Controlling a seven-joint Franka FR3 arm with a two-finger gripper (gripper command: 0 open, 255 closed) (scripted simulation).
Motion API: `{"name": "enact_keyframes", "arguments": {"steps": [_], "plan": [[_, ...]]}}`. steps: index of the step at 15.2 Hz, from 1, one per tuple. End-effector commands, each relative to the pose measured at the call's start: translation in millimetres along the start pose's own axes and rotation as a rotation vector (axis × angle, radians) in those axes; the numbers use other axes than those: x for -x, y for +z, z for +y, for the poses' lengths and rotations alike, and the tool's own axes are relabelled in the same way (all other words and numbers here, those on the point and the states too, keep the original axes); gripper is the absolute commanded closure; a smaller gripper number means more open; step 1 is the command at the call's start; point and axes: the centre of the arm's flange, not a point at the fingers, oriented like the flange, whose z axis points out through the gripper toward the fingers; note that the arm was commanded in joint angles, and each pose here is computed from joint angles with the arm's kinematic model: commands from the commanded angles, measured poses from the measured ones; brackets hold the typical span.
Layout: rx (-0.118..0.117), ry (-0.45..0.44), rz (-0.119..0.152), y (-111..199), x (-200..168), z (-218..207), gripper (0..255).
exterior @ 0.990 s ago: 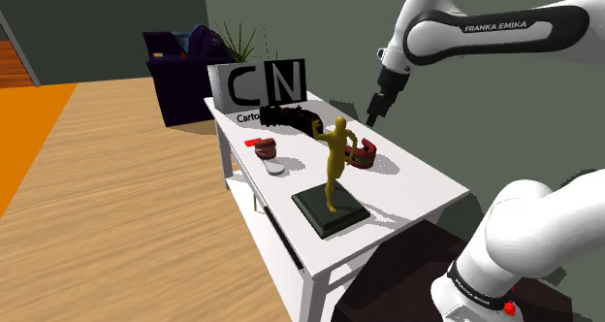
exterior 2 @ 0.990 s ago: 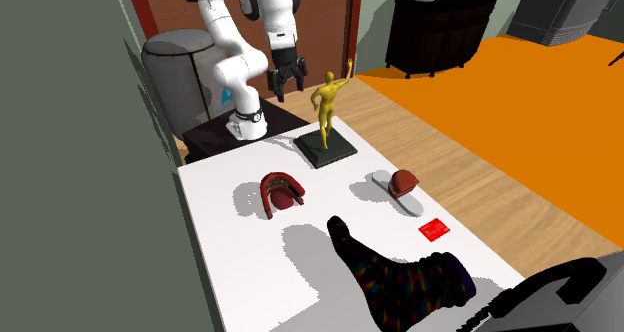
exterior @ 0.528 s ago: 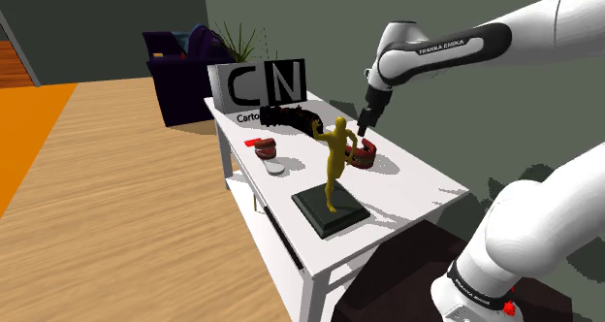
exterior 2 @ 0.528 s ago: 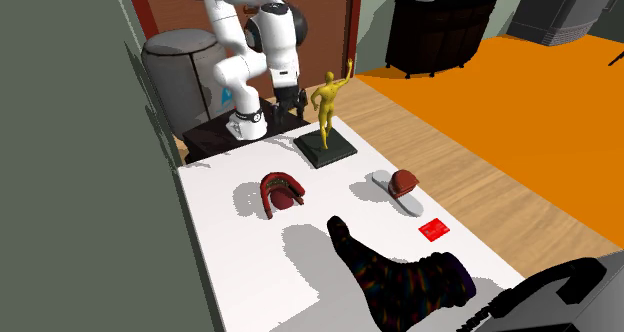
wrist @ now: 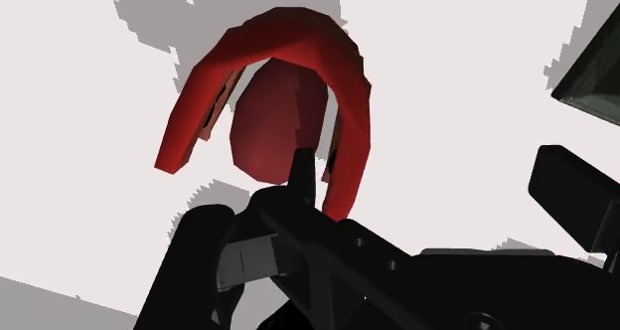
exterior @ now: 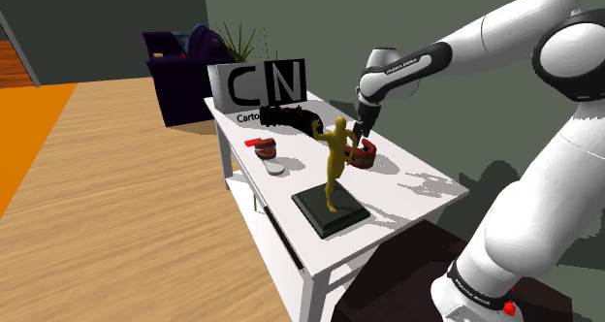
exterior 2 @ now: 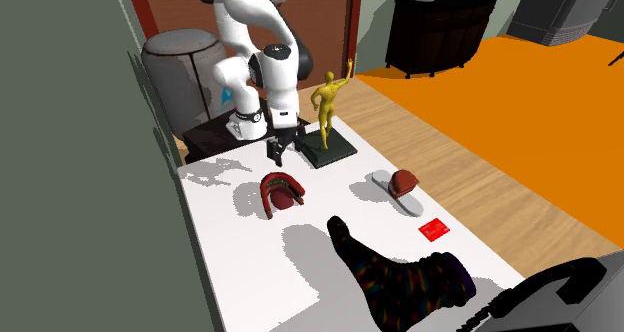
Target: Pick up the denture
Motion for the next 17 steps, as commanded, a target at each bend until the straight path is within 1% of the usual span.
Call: {"name": "enact_keyframes", "arguments": {"steps": [1, 3, 10, 12, 13, 17], "plan": [[0.002, -0.004, -0.013, 23.0, -11.0, 12.5, 0], [0.002, -0.005, -0.023, 39.8, -18.4, 23.4, 0], [0.002, -0.005, -0.023, 76.7, -16.5, 22.9, 0], [0.003, -0.005, -0.023, 79.8, -16.3, 22.8, 0], [0.003, -0.005, -0.023, 79.2, -16.1, 23.3, 255], [0.003, -0.005, -0.023, 78.9, -16.4, 23.8, 255]]}}
